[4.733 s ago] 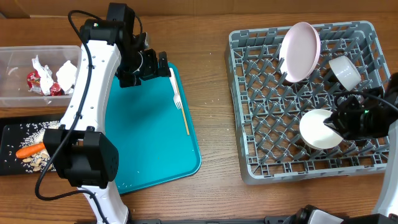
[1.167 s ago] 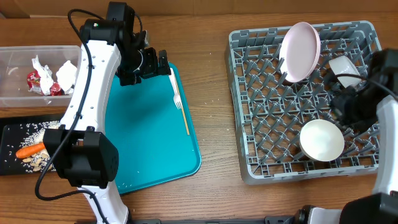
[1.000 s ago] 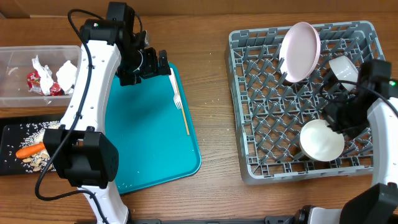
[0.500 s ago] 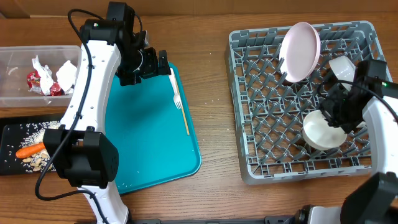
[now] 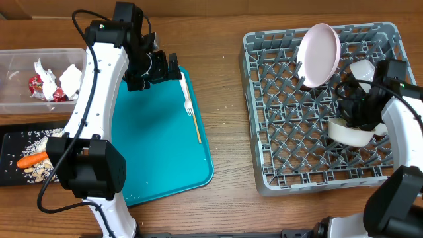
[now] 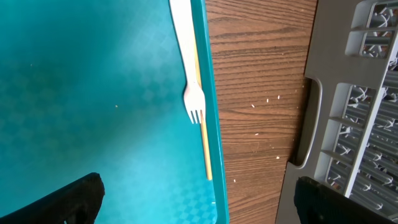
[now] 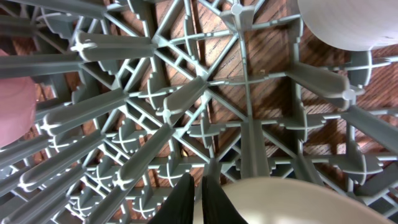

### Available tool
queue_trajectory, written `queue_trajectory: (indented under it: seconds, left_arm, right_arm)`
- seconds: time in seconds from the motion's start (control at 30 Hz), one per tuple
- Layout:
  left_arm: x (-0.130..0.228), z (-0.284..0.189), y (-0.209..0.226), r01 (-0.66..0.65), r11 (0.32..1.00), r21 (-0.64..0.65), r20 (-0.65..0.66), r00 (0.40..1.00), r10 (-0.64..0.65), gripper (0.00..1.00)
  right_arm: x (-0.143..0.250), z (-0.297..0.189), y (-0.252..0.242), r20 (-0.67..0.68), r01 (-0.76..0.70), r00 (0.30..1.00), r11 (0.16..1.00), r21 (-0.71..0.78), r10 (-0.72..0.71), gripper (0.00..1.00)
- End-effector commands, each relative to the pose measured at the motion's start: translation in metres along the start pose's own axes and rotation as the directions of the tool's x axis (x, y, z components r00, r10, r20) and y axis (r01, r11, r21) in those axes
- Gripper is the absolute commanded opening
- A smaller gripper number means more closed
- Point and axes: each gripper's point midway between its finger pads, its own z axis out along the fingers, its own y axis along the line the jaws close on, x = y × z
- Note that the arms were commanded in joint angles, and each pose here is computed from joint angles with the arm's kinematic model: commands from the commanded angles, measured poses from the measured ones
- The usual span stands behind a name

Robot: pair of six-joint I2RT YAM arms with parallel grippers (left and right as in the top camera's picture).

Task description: Sort waste into correct bins and load items into the dishwasher rack

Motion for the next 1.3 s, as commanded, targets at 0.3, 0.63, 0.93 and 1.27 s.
queue_trajectory:
  seconds: [0.3,0.63,0.93,1.27]
  left_arm:
    - [-0.002,-0.012,-0.004,-0.007,1.0,0.004,0.034,0.999,0.006,1.0]
    - [-0.001,-0.011,-0.004,-0.006,1.0,0.003,0.032,0.999,0.006,1.0]
    - [-0.001,-0.011,-0.004,-0.005,1.0,0.003,0.031,1.0,0.005,1.0]
    - [-0.001,-0.011,-0.004,-0.006,1.0,0.002,0.031,1.0,0.006,1.0]
  right_arm:
    - [-0.003,0.007,0.025,0.044,0.079,0.996,0.996,-0.04,-0.077,0.11]
    - [0.015,0.033,0.038,-0.023,0.134,0.991,0.991,-0.013,-0.135,0.08]
    - [-0.009,-0.025,0.052,0.035,0.137,0.99,0.99,0.017,-0.138,0.04]
    - [-0.01,-0.128,0.047,0.08,0.119,0.989,0.991,0.055,-0.123,0.04]
